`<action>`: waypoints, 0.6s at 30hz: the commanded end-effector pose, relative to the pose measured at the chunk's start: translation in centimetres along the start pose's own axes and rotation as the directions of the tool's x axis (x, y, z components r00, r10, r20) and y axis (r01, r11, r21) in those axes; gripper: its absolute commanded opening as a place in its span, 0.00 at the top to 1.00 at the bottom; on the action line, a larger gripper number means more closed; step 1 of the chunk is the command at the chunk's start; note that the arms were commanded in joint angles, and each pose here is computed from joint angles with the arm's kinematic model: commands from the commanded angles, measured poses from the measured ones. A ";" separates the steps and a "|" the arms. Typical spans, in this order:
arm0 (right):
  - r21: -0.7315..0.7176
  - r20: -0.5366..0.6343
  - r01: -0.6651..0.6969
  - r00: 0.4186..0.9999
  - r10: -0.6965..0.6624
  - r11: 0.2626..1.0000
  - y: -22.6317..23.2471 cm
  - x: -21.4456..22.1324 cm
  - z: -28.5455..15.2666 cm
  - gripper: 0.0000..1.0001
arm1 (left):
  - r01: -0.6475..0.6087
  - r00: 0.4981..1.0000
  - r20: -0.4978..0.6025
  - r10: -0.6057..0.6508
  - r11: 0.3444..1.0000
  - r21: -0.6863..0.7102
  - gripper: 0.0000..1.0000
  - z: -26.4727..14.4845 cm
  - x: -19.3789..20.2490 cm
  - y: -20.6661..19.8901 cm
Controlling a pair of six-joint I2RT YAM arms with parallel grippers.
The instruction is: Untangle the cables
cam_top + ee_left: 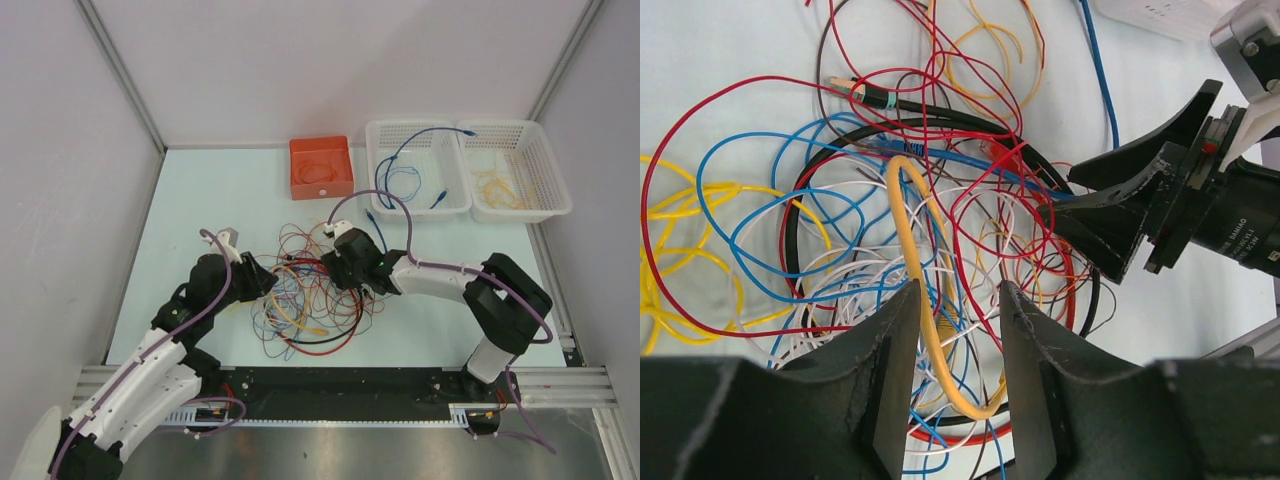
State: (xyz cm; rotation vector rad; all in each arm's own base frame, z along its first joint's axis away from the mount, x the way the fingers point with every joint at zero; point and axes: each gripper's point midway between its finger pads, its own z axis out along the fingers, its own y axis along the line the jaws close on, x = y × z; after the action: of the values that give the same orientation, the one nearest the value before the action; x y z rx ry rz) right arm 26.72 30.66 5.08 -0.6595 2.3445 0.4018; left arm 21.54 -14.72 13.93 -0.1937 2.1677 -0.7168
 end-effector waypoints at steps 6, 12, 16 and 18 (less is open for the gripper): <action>0.030 0.035 -0.048 0.998 0.046 0.998 -1.4 -1.4 1.6 0.53 | 0.010 1.000 0.011 -0.010 1.000 0.010 0.58 0.2 -0.2 -0.1; 0.074 0.142 -0.024 0.990 0.014 0.997 -0.7 -4.2 -2.1 0.92 | -0.001 0.999 0.033 0.001 1.000 -0.001 0.57 -0.2 -1.0 -0.2; 0.049 0.263 -0.035 0.965 0.021 0.998 0.6 -7.2 -7.2 0.93 | -0.009 0.998 0.061 0.009 1.000 0.003 0.56 -0.5 -2.2 -0.8; 0.026 0.344 -0.058 0.938 0.046 0.998 0.7 -9.3 -10.6 0.95 | -0.014 0.997 0.073 0.014 1.000 0.010 0.55 -0.7 -2.7 -1.2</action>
State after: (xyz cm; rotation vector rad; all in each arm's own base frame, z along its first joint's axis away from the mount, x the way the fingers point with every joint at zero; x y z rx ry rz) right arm 26.46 30.47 9.70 -0.6165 2.2370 0.3813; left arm 21.55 -14.54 13.62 -0.2020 2.1764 -0.7027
